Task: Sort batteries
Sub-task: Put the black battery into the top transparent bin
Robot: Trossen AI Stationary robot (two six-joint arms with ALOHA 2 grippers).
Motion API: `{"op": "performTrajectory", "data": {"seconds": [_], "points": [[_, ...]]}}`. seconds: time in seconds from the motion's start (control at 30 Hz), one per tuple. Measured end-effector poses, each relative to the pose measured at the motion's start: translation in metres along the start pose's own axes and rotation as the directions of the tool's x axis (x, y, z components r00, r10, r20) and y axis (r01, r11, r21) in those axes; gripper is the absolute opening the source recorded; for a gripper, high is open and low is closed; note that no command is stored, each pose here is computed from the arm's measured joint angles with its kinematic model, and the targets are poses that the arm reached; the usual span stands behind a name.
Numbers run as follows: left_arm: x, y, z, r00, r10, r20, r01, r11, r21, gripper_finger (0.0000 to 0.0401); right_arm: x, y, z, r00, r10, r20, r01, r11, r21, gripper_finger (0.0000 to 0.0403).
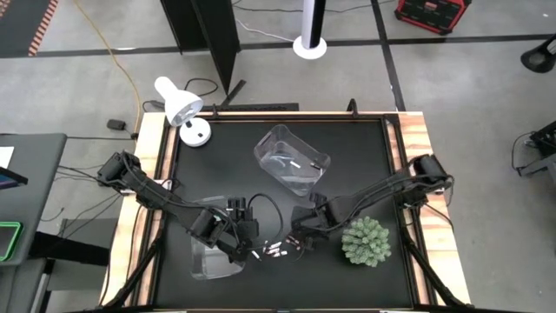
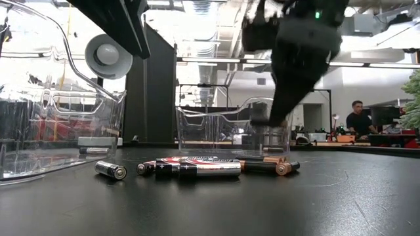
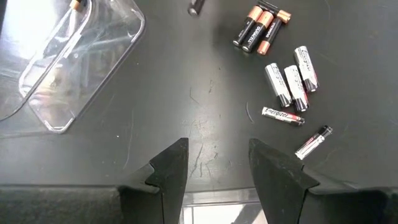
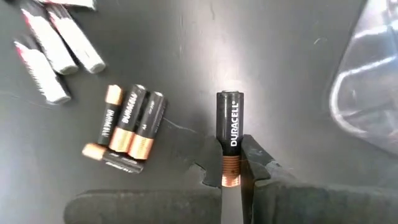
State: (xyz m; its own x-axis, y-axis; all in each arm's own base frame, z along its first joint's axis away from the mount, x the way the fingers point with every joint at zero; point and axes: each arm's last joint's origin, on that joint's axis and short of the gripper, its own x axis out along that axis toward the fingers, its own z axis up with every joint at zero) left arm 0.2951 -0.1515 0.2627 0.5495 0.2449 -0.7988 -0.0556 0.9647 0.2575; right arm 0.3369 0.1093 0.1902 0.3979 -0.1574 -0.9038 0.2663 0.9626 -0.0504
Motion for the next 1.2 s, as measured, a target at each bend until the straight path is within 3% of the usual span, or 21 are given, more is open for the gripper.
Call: {"op": "performTrajectory", "data": {"seconds": [0.43,0.6,0.83,1.0,1.2], "points": [[0.0,0.0,0.0,1.0,0.009,0.006,-0.009,1.0,0.001,0.0162,-0.1,-0.02,0.005,0.96,0.149,0.239,-0.121,0.984,-0.129,0.0019],[0.0,0.0,0.0,1.0,0.008,0.007,-0.008,1.0,0.0,0.0162,-0.139,-0.027,0.0,0.911,0.226,0.344,-0.16,0.965,-0.208,0.002],[0.0,0.0,0.001,1.0,0.008,0.009,-0.008,1.0,0.003,0.0162,-0.191,-0.032,-0.014,0.805,0.349,0.48,-0.198,0.92,-0.338,0.002],[0.0,0.0,0.001,1.0,0.017,0.014,-0.017,1.0,0.002,0.0162,-0.212,-0.035,-0.023,0.748,0.405,0.526,-0.208,0.895,-0.395,0.0021],[0.0,0.0,0.001,1.0,0.021,0.017,-0.021,1.0,0.008,0.0162,-0.217,-0.037,-0.025,0.738,0.416,0.532,-0.213,0.89,-0.402,0.0021]]}}
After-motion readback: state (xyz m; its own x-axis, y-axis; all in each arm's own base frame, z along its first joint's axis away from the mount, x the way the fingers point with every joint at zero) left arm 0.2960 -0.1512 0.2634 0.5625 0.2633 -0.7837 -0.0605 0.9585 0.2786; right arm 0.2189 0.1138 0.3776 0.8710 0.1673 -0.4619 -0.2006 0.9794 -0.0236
